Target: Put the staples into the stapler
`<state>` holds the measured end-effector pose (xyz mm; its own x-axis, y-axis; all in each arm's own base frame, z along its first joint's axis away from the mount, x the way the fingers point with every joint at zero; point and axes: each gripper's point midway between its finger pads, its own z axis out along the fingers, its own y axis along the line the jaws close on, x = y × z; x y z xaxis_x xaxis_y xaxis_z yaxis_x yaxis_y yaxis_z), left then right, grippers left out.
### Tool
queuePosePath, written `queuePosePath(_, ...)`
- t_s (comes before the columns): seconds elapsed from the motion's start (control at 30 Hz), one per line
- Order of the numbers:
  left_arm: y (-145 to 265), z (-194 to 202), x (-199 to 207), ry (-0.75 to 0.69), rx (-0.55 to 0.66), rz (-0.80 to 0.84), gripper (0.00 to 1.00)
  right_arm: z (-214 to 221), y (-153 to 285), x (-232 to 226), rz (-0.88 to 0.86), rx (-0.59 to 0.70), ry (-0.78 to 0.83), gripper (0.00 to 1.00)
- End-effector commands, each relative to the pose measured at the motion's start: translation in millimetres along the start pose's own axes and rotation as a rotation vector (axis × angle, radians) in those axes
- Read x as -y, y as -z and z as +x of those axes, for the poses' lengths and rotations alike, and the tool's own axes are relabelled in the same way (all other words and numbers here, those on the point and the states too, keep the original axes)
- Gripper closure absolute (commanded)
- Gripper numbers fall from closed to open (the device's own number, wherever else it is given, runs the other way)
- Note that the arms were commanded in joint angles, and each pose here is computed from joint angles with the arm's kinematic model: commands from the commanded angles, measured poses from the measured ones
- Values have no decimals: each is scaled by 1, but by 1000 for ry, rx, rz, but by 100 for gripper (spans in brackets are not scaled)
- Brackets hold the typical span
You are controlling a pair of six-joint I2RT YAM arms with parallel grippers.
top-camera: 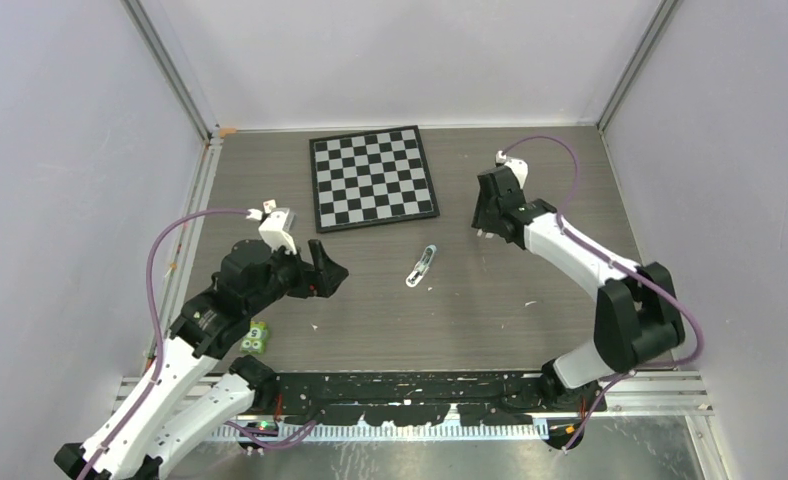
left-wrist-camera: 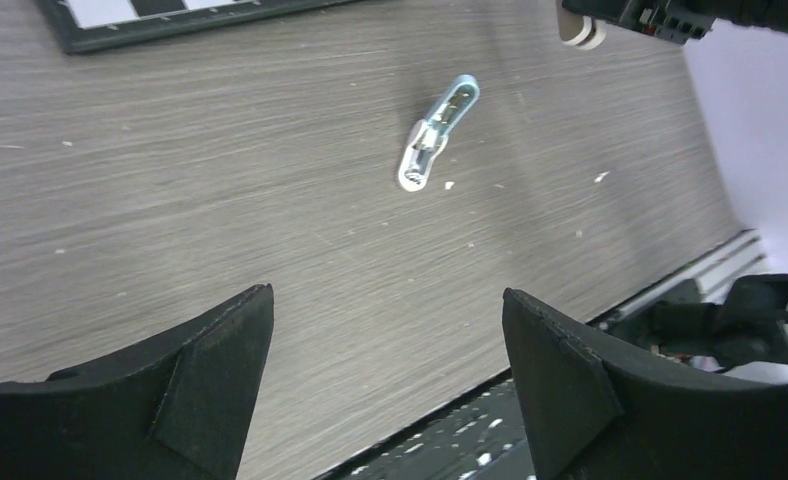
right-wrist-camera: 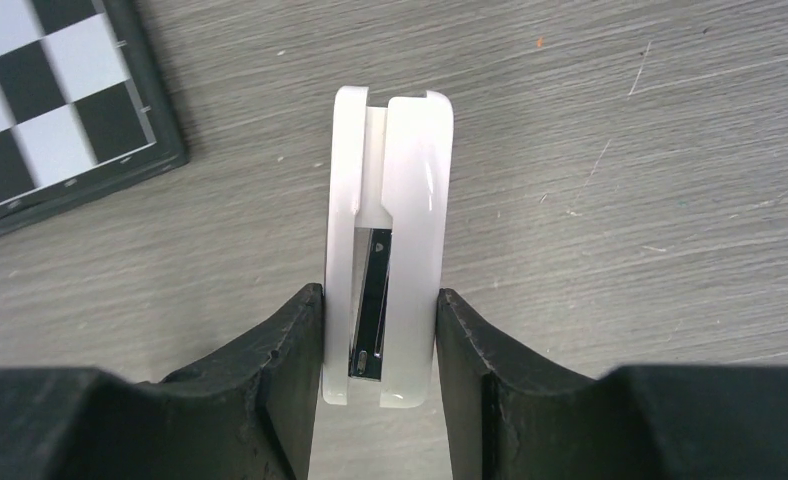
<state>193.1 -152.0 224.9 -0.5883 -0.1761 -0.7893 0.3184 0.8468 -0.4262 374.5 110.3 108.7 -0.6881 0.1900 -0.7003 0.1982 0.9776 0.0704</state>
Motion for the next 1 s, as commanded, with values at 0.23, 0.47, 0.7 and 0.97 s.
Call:
queuePosePath(0.23, -18, -46, 60, 306, 64, 207, 17, -38, 105, -54, -294, 207, 13, 61)
queuePosePath(0.47, -10, -67, 66, 395, 112, 200, 16, -27, 169, -104, -548, 310, 40, 63)
queuePosePath(0.7, -16, -86, 80, 410, 175, 280, 14, -7, 214, -140, -778, 360, 35, 64)
queuePosePath(0.97, -53, -77, 94, 385, 86, 343, 15, 1, 238, -167, -857, 419, 63, 64)
